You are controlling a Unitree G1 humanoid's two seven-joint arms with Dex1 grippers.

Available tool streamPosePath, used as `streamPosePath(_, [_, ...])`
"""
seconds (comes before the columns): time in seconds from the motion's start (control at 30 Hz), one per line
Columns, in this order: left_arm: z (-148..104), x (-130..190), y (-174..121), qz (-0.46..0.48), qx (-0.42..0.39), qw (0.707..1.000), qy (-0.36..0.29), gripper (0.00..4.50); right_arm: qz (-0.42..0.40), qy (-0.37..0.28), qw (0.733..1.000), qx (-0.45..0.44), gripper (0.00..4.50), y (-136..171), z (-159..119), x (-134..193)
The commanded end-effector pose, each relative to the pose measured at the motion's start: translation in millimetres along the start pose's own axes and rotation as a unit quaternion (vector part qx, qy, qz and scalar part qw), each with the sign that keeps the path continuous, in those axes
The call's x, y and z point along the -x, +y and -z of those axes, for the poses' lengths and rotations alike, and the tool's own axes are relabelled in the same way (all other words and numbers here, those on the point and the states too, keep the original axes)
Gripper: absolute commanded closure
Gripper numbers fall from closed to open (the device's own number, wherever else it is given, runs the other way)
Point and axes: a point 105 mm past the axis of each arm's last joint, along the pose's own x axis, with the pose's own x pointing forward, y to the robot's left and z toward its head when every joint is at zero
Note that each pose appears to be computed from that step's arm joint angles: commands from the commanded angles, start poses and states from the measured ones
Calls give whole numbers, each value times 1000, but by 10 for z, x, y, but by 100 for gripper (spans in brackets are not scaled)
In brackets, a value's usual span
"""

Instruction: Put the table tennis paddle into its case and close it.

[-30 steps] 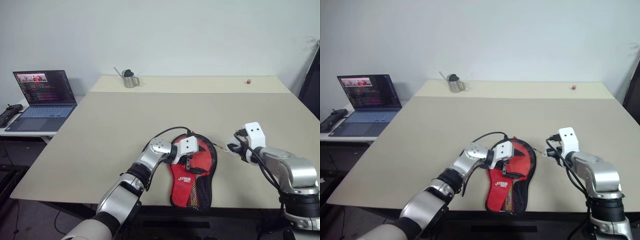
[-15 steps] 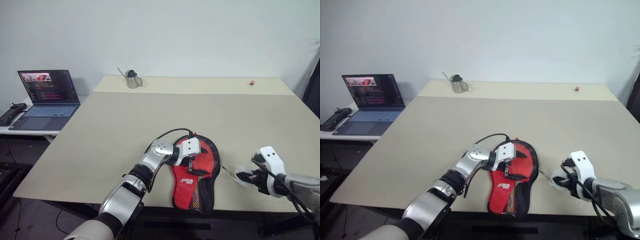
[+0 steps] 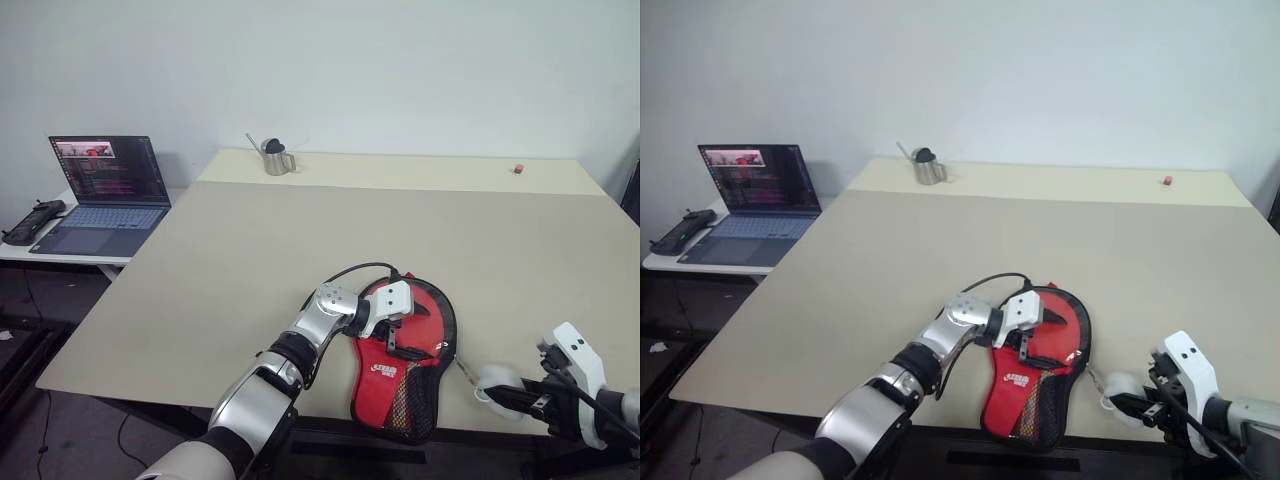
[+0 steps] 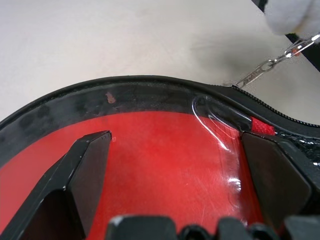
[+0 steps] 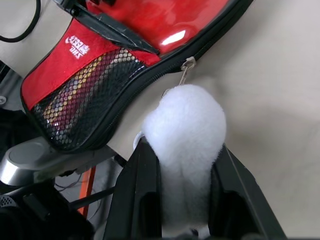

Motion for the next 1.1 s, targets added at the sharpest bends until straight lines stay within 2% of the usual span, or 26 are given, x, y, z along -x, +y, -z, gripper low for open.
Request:
streamPosePath(0.03, [508,-9,-247,26,60,995,81,0,-28,10,1000,-3,383,175,105,-61])
streamPosePath(0.2, [473,-55,-233,25,57,995,78,0,-50,25,998,-12,385,346,268,-135])
streamPosePath(0.43, [453,-108,-247,27,55,995,75,0,-100,29,995,-1,386,622,358,7])
streamPosePath(0.77, [402,-182,-248,32,48,996,73,0,-214,87,972,-52,395,1118,678,115])
streamPosePath(0.93, [392,-194,-234,31,43,996,77,0,-220,78,971,-54,395,1218,717,66])
streamPosePath(1.1, [373,-197,-205,24,41,996,75,0,-152,63,986,-30,395,1060,703,-18])
